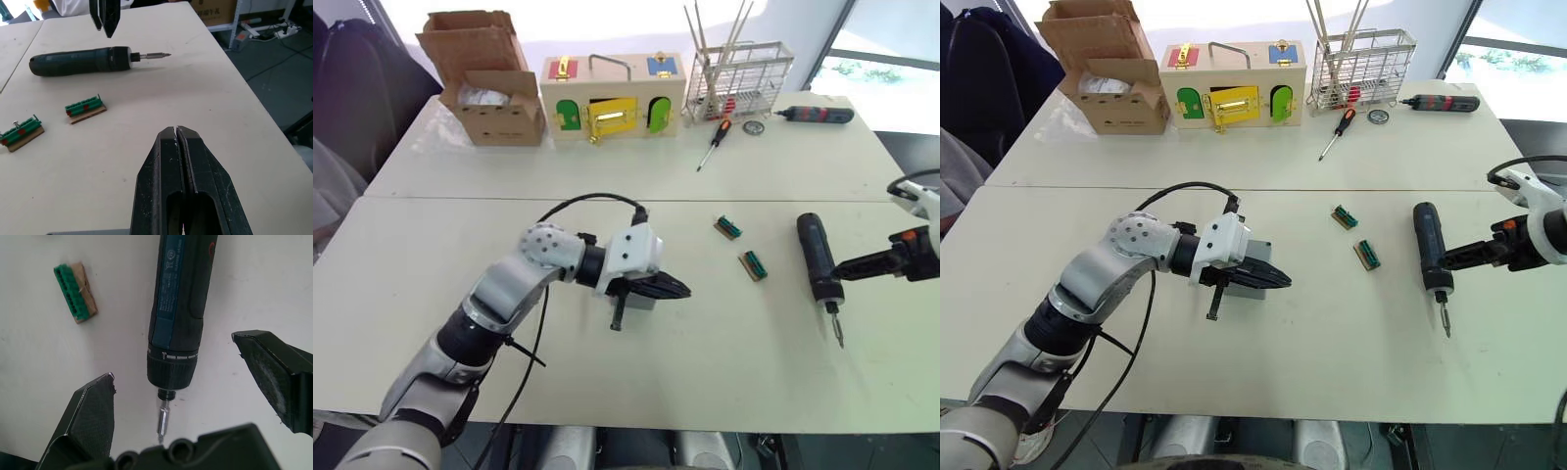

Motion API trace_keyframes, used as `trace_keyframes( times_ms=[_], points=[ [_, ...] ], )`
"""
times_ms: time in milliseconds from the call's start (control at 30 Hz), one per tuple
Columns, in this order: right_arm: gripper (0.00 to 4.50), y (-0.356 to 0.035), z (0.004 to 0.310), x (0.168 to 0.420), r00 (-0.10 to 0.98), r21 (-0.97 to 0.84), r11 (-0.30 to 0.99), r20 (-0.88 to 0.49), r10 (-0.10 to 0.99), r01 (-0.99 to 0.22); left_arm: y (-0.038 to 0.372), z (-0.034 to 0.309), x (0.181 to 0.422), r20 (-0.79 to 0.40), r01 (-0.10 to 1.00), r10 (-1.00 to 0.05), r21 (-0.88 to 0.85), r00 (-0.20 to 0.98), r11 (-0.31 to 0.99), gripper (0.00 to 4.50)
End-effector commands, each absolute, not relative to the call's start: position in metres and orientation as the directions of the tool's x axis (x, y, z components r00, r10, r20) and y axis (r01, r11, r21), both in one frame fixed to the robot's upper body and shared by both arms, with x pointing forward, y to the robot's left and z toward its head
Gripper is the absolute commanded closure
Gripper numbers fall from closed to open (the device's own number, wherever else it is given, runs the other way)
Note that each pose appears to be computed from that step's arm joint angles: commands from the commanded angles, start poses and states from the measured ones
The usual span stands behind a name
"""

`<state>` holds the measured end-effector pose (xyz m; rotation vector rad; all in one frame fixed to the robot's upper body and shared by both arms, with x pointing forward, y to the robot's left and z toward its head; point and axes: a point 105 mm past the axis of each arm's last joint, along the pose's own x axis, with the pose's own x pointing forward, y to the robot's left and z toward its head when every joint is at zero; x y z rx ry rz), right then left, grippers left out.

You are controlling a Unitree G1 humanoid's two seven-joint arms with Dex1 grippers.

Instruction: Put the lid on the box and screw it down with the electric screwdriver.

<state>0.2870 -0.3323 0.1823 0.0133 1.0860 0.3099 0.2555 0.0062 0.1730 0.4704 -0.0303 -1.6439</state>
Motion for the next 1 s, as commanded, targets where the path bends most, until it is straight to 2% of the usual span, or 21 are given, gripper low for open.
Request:
trace_keyframes(
  times_ms=[33,233,467,567,700,767,900,1000],
  points=[
    [0.04,-0.335,0.17,0.289,0.389,0.19,0.971,-0.892,0.232,-0.143,0.004,0.176,0.247,-0.25,0.943,-0.968,0.313,-0.033,-0.112,4.5],
    [0.04,-0.334,0.152,0.295,0.332,0.17,0.975,-0.92,0.208,-0.141,0.003,0.174,0.238,-0.242,0.95,-0.97,0.302,-0.006,-0.081,4.5],
    [0.04,-0.333,0.137,0.303,0.286,0.122,0.979,-0.944,0.166,-0.166,0.004,0.175,0.24,-0.245,0.952,-0.969,0.302,0.03,-0.047,4.5],
    [0.77,-0.336,0.13,0.303,0.256,0.079,0.978,-0.958,0.128,-0.193,0.006,0.173,0.239,-0.248,0.955,-0.968,0.293,0.041,-0.035,4.5],
    [2.13,-0.332,0.126,0.296,0.205,0.096,0.965,-0.968,0.148,-0.242,0.006,0.171,0.24,-0.248,0.957,-0.967,0.288,0.054,-0.021,4.5],
    [2.63,-0.332,0.123,0.289,0.176,0.106,0.96,-0.972,0.155,-0.26,0.007,0.171,0.24,-0.246,0.958,-0.967,0.286,0.059,-0.014,4.5],
    [2.63,-0.333,0.122,0.286,0.179,0.104,0.958,-0.972,0.155,-0.268,0.01,0.171,0.244,-0.249,0.959,-0.965,0.285,0.076,0.002,4.5],
    [2.63,-0.336,0.135,0.301,0.275,0.074,0.96,-0.95,0.151,-0.271,0.014,0.172,0.252,-0.252,0.957,-0.962,0.289,0.106,0.03,4.5]
  ],
)
